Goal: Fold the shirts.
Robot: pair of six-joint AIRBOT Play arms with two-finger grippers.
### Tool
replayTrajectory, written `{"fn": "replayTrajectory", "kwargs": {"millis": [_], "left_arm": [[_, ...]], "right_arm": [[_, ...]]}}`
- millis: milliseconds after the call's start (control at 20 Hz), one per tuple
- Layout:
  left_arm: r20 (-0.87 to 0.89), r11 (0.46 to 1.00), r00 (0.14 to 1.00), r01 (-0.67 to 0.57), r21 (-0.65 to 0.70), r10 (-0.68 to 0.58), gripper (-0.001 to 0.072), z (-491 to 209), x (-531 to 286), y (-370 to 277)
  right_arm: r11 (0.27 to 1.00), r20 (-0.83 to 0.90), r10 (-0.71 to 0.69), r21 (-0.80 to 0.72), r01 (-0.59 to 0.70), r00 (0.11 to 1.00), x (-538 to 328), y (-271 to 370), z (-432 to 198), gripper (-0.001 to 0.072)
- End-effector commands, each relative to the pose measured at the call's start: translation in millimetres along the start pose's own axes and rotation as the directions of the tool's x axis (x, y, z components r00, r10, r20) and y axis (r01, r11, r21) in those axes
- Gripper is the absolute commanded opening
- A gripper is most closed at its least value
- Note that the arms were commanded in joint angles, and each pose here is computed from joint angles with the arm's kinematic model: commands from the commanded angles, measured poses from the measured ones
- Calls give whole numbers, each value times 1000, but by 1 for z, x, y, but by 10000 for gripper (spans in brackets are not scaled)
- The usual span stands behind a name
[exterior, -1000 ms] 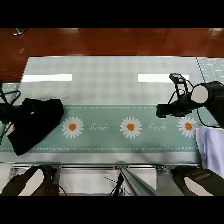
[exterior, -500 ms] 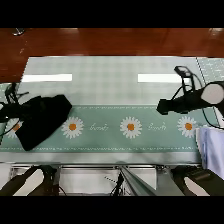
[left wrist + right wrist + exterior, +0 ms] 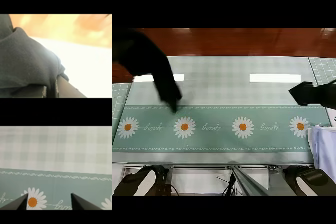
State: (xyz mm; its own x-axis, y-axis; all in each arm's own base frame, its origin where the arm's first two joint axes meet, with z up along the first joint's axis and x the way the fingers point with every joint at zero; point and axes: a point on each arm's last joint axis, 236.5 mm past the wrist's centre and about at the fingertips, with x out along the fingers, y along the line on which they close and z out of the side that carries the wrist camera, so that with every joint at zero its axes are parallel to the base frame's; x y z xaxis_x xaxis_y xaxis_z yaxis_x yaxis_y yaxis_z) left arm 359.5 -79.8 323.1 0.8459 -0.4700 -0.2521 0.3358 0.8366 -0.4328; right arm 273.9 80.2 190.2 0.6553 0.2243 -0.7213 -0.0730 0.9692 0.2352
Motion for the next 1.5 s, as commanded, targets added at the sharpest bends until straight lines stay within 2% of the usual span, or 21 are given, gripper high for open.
{"fn": "replayTrajectory", "kwargs": {"millis": [0, 100, 250, 400, 600, 850, 950, 1100, 1150, 1200, 1250, 1350, 1450], "left_arm": [[168, 975, 970, 145, 166, -173, 30, 69, -48, -98], [231, 947, 938, 198, 251, -257, 31, 89, -68, -137], [204, 909, 902, 325, 262, -382, 31, 78, -66, -179], [74, 869, 876, 457, 191, -477, 31, 24, -33, -205], [-144, 833, 829, 551, 46, -540, 32, -99, 15, -228], [-377, 911, 832, 401, -101, -408, 32, -217, 50, -157], [-499, 937, 794, 319, -143, -347, 32, -272, 51, -120], [-687, 981, 703, 180, -79, -184, 33, -349, 37, -50], [-738, 991, 663, 109, -71, -126, 61, -368, 28, -26], [-766, 997, 639, 28, -72, -73, 310, -381, 22, -5], [-778, 999, 627, -9, -47, -31, 694, -387, 19, 10], [-773, 998, 633, -49, 30, 54, 703, -368, 18, 35], [-733, 986, 665, -162, 45, 143, 702, -320, 16, 60]], "right_arm": [[1000, 51, 12, 21, -13, 999, -36, 1, -6, 615], [999, 80, 16, 31, -19, 997, -47, 0, -7, 615], [999, 107, 24, 33, -28, 994, -57, 1, -7, 615], [999, 111, 25, 37, -29, 994, -58, 1, -7, 615], [999, 115, -18, 43, 13, 993, -58, -9, -6, 615], [997, 73, -69, 52, 65, 995, -57, -21, -15, 615], [995, 46, -83, 51, 81, 995, -49, -25, -22, 615], [991, -75, -110, 72, 116, 991, -11, -36, -57, 615], [990, -123, -108, 76, 118, 986, 5, -38, -72, 615], [989, -169, -103, 84, 119, 980, 22, -39, -87, 615], [989, -194, -102, 87, 120, 976, 37, -41, -95, 615], [986, -189, -129, 84, 147, 973, 62, -50, -90, 615], [957, -169, -266, 75, 282, 949, 60, -92, -64, 615]]}}
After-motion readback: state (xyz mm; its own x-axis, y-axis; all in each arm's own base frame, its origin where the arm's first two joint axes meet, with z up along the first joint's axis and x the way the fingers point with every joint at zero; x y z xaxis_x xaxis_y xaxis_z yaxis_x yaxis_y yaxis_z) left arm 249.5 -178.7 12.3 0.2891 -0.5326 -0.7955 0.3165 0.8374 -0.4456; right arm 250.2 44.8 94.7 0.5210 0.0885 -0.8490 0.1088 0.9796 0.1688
